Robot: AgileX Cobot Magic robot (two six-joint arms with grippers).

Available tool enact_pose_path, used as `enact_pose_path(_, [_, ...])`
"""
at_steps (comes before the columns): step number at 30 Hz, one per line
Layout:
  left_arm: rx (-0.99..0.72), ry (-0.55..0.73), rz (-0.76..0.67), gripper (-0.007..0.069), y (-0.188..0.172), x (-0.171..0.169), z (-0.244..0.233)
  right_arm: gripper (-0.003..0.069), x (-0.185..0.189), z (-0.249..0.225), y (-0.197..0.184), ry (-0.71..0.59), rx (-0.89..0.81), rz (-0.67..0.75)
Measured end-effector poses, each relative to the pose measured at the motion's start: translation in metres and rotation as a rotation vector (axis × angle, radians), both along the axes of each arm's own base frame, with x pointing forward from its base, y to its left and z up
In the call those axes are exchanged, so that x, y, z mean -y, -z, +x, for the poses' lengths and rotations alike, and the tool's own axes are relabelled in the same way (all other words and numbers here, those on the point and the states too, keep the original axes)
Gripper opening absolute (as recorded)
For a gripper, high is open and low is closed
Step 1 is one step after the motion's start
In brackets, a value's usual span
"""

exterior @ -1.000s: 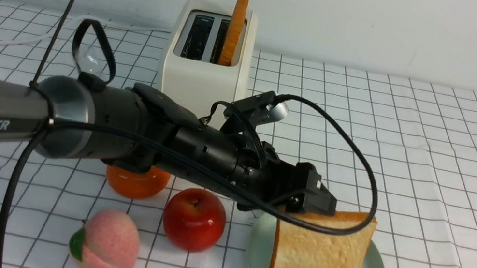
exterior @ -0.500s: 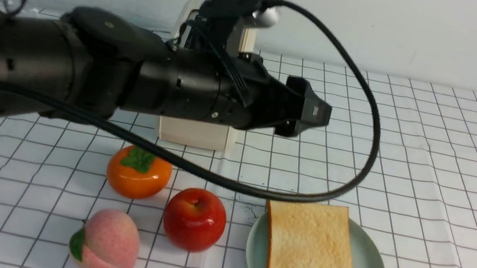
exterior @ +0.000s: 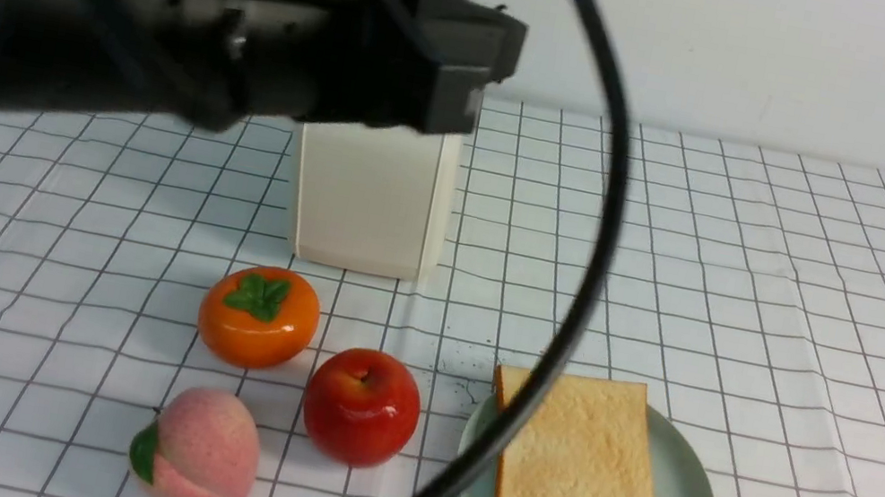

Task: Take toasted bread from bread machine on white checkered table place on plate.
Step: 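Grasp the toast slice in the toaster and pull it up out of the slot with the right gripper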

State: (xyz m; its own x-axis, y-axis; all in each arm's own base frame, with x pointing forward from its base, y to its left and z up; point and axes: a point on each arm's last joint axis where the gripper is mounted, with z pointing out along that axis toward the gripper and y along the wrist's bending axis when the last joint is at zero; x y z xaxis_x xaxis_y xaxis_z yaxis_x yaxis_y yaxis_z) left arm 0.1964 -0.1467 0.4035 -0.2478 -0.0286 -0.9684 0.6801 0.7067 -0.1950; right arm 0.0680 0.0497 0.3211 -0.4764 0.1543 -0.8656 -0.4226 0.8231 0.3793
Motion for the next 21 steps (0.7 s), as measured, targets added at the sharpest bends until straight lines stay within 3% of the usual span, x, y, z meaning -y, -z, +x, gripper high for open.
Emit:
enact_pose_path(14, [-0.008, -0.063, -0.128, -0.0013, 0.06, -0.075, -0.113, 0.0137, -0.007, 0.058, -0.033, -0.128, -0.25, -0.088])
enact_pose_path(21, [0.034, -0.06, -0.164, -0.0013, 0.08, -0.09, -0.138, 0.0022, -0.008, 0.101, -0.047, -0.128, -0.303, -0.09])
